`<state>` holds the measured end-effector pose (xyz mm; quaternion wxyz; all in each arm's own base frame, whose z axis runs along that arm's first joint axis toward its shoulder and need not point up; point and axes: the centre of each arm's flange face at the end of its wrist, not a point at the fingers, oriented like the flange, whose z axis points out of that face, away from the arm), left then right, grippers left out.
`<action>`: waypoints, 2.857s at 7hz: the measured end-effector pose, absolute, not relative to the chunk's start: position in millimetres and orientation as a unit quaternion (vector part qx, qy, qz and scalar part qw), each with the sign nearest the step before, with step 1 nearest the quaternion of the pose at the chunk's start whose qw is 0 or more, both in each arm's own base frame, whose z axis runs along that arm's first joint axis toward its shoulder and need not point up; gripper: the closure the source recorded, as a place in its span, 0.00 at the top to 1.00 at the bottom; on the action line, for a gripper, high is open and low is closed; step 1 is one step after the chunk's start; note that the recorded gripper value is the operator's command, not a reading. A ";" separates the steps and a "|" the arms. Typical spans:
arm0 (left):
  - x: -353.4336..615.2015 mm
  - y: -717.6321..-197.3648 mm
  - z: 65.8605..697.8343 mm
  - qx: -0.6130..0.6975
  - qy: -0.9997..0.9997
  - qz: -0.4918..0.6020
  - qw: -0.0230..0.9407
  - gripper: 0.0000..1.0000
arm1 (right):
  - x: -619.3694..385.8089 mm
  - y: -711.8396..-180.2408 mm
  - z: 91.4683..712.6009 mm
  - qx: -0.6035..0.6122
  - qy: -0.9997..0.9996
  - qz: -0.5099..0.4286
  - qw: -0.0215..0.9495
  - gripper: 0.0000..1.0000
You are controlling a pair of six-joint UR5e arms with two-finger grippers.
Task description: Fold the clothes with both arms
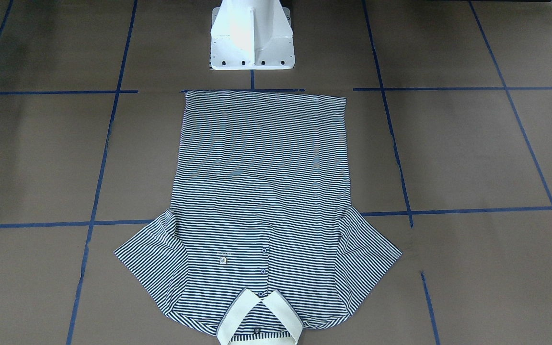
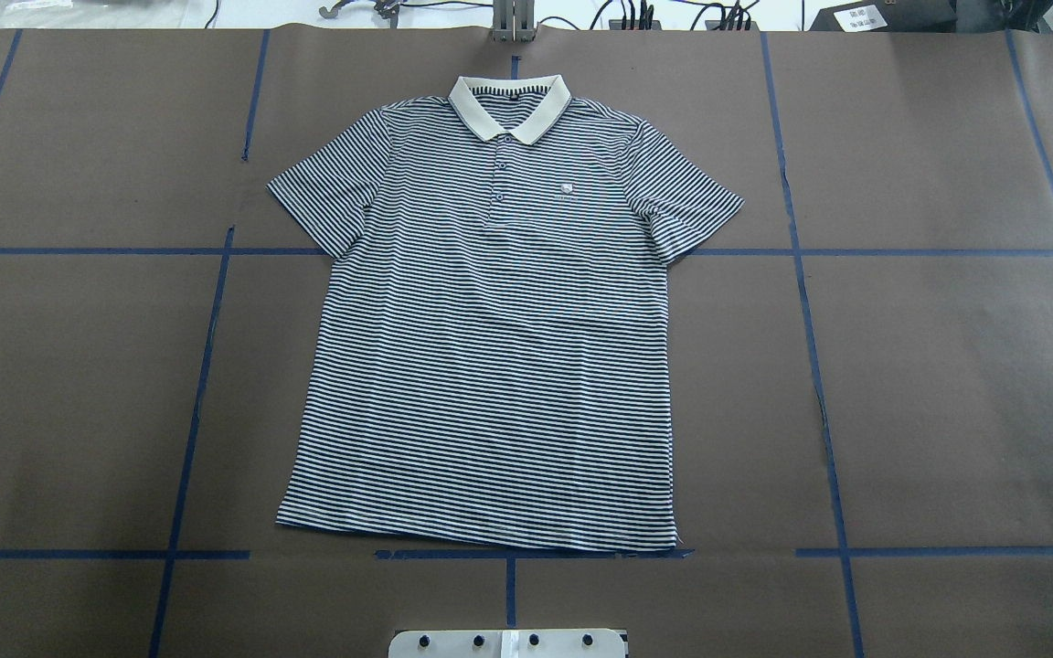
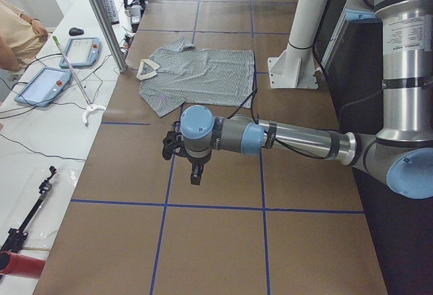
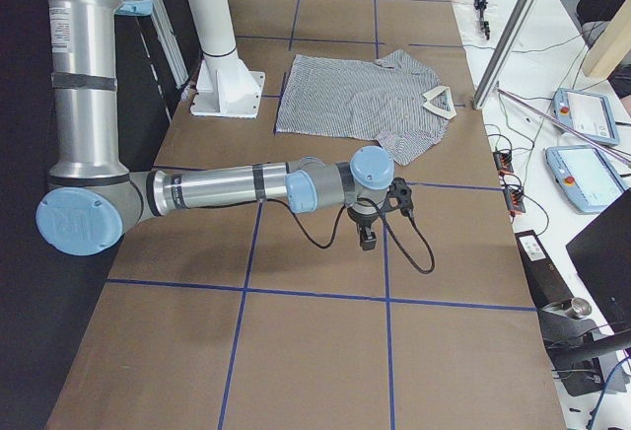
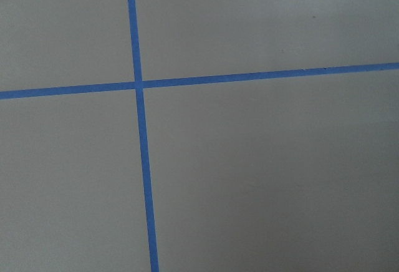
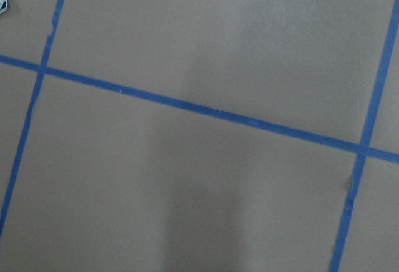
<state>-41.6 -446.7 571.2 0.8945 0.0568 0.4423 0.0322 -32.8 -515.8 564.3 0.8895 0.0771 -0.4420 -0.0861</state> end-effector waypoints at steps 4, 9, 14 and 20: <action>-41.0 -449.2 557.9 0.092 0.445 0.053 0.889 1.00 | -235.2 -608.0 462.4 0.075 -0.451 0.084 0.886 0.91; -41.1 -448.6 556.8 0.102 0.444 0.059 0.888 1.00 | -380.5 -631.6 419.7 0.056 -0.434 0.209 0.874 0.79; -41.1 -449.3 557.6 0.108 0.444 0.062 0.888 1.00 | -409.9 -639.2 432.6 0.056 -0.415 0.211 0.883 0.47; -41.1 -448.9 558.7 0.107 0.444 0.061 0.888 1.00 | -415.5 -633.3 420.4 0.057 -0.425 0.206 0.879 0.00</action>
